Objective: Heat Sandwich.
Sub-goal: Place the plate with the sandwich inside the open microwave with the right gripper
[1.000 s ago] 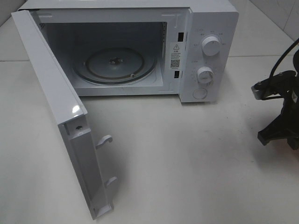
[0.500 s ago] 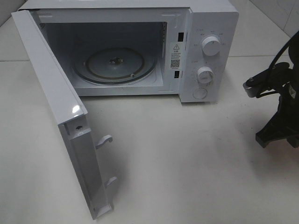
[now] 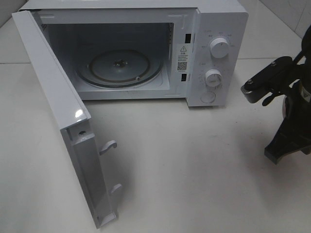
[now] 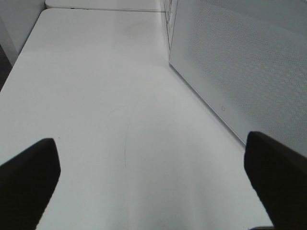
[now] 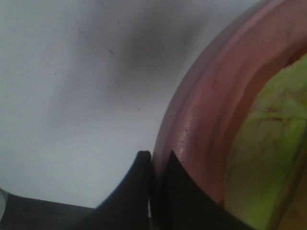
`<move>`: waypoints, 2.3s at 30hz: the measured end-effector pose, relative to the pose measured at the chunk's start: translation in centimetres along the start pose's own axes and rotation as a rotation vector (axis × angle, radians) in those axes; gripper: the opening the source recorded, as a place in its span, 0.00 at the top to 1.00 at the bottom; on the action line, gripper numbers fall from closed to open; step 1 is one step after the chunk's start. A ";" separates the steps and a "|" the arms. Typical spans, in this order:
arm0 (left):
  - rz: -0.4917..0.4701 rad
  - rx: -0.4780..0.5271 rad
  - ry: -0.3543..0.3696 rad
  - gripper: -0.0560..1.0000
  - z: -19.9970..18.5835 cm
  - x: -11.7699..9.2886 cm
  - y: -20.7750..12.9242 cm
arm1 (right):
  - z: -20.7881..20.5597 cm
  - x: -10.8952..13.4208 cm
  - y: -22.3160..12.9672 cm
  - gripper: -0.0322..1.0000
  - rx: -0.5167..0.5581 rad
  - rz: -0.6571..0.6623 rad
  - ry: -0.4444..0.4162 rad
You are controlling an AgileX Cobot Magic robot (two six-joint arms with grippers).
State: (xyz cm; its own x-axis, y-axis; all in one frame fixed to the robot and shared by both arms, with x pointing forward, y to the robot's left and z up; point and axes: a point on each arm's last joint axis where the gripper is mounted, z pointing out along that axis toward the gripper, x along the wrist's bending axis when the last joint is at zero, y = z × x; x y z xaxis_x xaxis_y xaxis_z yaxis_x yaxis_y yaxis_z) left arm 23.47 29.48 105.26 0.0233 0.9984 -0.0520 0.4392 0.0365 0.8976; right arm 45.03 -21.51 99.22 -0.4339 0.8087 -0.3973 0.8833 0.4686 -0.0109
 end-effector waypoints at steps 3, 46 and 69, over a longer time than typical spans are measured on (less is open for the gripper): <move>0.000 0.000 0.000 0.01 0.0 0.0 0.0 | -1.2 1.1 -0.6 0.93 -0.031 -0.040 0.010; 0.000 0.000 0.000 0.01 0.0 0.0 0.0 | -5.8 10.0 -6.4 0.93 -0.201 -0.635 0.050; 0.000 0.000 0.000 0.01 0.0 0.0 0.0 | -6.2 10.9 -5.4 0.93 -0.384 -1.147 0.018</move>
State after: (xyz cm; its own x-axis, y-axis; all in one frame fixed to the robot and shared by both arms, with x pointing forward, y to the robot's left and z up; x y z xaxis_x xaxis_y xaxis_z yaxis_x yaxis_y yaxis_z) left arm 23.47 29.48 105.26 0.0233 0.9984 -0.0520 0.4392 0.0365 0.8976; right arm 34.45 -13.00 100.67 -0.9358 -0.1434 -0.3222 -0.1261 0.9893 -0.0739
